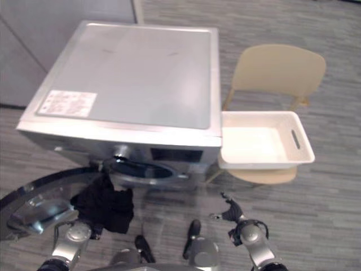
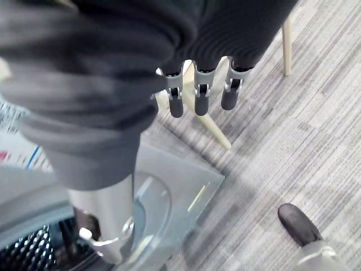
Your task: Grab the laundry basket,head to the washer,open it,put in the laundry and shut it.
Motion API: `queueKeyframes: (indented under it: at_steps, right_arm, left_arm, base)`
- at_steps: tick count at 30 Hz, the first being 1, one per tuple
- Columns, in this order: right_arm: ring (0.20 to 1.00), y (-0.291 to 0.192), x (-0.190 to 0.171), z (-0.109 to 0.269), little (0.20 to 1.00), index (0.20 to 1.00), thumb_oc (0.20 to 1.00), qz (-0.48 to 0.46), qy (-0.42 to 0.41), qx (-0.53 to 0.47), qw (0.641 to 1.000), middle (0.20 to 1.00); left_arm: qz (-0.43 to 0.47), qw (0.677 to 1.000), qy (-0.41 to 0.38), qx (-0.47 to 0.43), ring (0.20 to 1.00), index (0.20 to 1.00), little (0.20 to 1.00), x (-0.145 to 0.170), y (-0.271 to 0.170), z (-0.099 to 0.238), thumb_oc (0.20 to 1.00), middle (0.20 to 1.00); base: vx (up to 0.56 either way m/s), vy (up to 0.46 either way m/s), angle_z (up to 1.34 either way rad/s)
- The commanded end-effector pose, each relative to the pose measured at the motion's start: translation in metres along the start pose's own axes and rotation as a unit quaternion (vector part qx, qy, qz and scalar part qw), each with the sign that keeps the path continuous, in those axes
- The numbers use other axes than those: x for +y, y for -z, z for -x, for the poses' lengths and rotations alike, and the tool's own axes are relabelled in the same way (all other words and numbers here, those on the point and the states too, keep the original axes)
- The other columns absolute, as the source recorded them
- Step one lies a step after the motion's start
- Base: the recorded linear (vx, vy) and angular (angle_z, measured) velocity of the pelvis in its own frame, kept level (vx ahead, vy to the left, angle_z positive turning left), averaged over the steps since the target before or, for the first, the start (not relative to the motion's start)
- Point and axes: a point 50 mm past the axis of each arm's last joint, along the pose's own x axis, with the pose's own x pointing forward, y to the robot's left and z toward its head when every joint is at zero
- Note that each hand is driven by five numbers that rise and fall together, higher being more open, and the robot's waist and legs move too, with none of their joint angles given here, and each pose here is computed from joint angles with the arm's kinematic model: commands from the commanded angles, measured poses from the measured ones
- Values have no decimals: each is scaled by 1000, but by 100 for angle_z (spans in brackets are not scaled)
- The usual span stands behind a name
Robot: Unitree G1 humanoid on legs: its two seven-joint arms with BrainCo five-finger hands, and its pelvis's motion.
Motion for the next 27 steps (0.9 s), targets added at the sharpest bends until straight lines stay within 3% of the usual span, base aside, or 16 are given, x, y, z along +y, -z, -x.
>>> queueKeyframes:
  at_steps: [1, 5, 13, 21, 22, 23, 27]
  right_arm:
    - [1000, -20, -20, -9, 1000, 1000, 1000, 5, 38, -38, 999, 1000]
    - [1000, -22, -25, -11, 1000, 1000, 1000, -8, 57, -42, 997, 1000]
    - [1000, -60, -32, -19, 1000, 1000, 1000, -44, 90, -105, 990, 1000]
    - [1000, -111, -39, -16, 1000, 1000, 1000, -85, 121, -214, 966, 1000]
    - [1000, -118, -38, -12, 1000, 1000, 1000, -96, 120, -237, 959, 1000]
    - [1000, -119, -38, -12, 1000, 1000, 1000, -96, 121, -238, 959, 1000]
    - [1000, -131, -38, -7, 1000, 1000, 1000, -107, 112, -278, 948, 1000]
  left_arm:
    - [14, 996, -20, -91, 200, 200, 200, 4, -47, -11, 200, 200]
    - [18, 992, -37, -120, 200, 200, 200, 7, -67, -17, 200, 200]
    - [41, 965, -74, -250, 200, 200, 200, 19, -147, -20, 200, 200]
    - [87, 899, -154, -400, 200, 200, 200, 42, -258, -3, 200, 200]
    - [97, 875, -195, -432, 200, 200, 200, 63, -292, 6, 200, 200]
    - [97, 875, -195, -433, 200, 200, 200, 63, -294, 6, 200, 200]
    - [129, 810, -287, -496, 200, 200, 200, 117, -366, 43, 200, 200]
  base:
    - [-65, 27, -79]
    - [-49, 110, -37]
    - [-167, 109, -22]
    - [-106, -20, -2]
    - [-40, -41, -9]
    - [-26, -44, -9]
    - [-1, -17, -9]
